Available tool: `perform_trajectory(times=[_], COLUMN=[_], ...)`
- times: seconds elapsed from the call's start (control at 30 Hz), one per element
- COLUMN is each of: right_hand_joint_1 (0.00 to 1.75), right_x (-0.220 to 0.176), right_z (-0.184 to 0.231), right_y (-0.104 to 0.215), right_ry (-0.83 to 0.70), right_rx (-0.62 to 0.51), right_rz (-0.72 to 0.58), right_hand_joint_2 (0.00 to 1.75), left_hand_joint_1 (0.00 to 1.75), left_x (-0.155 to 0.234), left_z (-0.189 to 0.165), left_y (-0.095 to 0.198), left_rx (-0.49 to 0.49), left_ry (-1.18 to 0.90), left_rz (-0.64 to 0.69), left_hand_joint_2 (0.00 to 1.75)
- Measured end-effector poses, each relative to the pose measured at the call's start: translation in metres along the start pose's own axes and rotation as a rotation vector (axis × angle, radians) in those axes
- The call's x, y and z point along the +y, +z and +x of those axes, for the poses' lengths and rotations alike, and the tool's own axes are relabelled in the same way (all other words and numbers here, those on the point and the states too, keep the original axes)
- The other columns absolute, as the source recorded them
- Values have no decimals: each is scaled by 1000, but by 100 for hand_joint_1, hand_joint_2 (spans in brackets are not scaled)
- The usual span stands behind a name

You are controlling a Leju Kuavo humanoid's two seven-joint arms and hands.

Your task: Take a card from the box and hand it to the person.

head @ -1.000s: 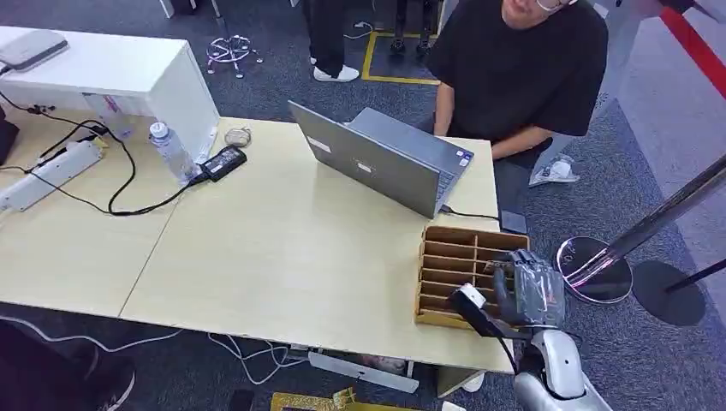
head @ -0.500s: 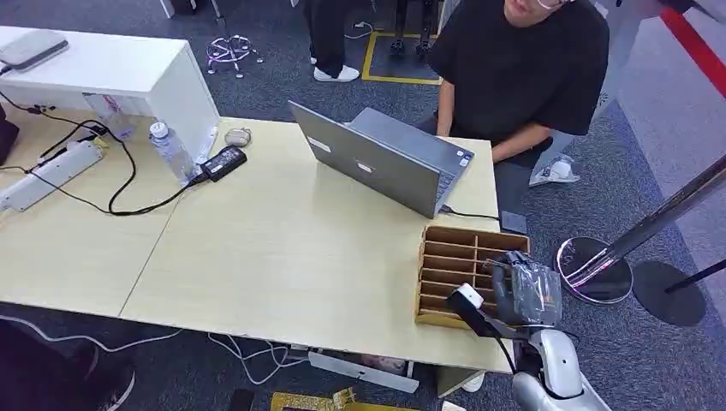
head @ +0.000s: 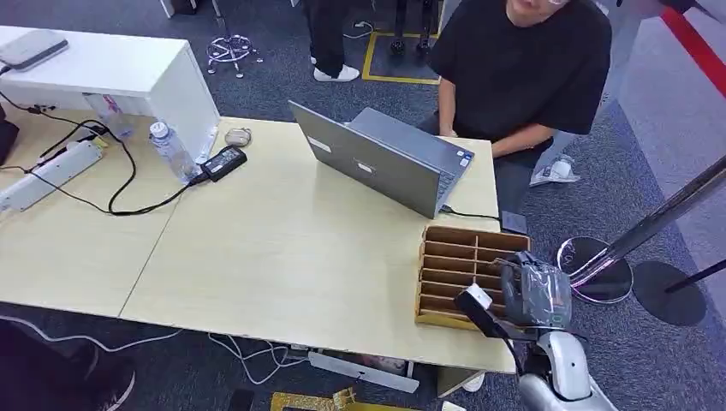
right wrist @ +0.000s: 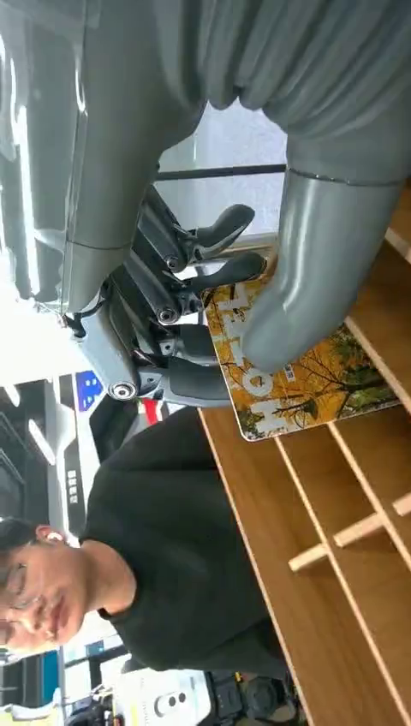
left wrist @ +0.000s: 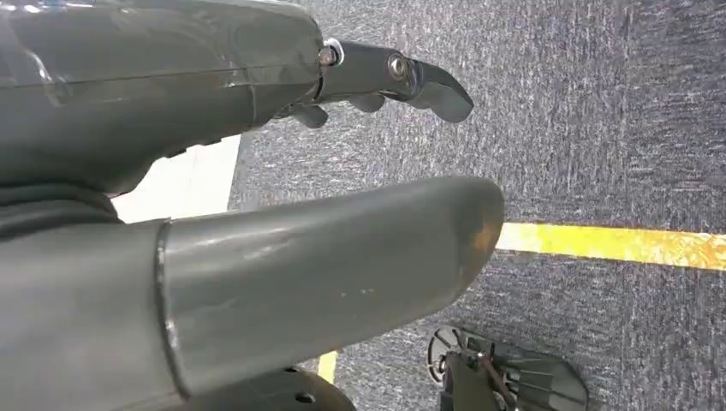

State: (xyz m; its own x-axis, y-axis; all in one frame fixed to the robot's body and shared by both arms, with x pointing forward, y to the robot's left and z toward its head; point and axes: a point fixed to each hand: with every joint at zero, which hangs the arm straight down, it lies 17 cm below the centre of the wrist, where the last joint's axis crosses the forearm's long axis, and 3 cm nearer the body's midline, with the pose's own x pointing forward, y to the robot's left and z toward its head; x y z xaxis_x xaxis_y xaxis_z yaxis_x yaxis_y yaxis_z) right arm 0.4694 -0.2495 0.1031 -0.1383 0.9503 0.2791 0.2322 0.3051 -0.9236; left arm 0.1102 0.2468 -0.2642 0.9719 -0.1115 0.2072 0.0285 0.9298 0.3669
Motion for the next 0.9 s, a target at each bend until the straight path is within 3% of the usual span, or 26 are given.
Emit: perform_trajectory(times=[0.57,0.9], right_hand_joint_1=[145,138], right_x=[-41,-57], right_z=[-1,10], right_y=[-7,-13], right_ry=[7,-93], right_rx=[-33,-54], right_rz=[-87,-111], right_hand_joint_2=[175,175], left_hand_joint_1=[0,0], left_x=[0,0], left_z=[2,2], left_y=[0,0], left_rx=[-10,-12], left_ry=[0,3], left_rz=[0,-1], left_hand_joint_2=[0,0])
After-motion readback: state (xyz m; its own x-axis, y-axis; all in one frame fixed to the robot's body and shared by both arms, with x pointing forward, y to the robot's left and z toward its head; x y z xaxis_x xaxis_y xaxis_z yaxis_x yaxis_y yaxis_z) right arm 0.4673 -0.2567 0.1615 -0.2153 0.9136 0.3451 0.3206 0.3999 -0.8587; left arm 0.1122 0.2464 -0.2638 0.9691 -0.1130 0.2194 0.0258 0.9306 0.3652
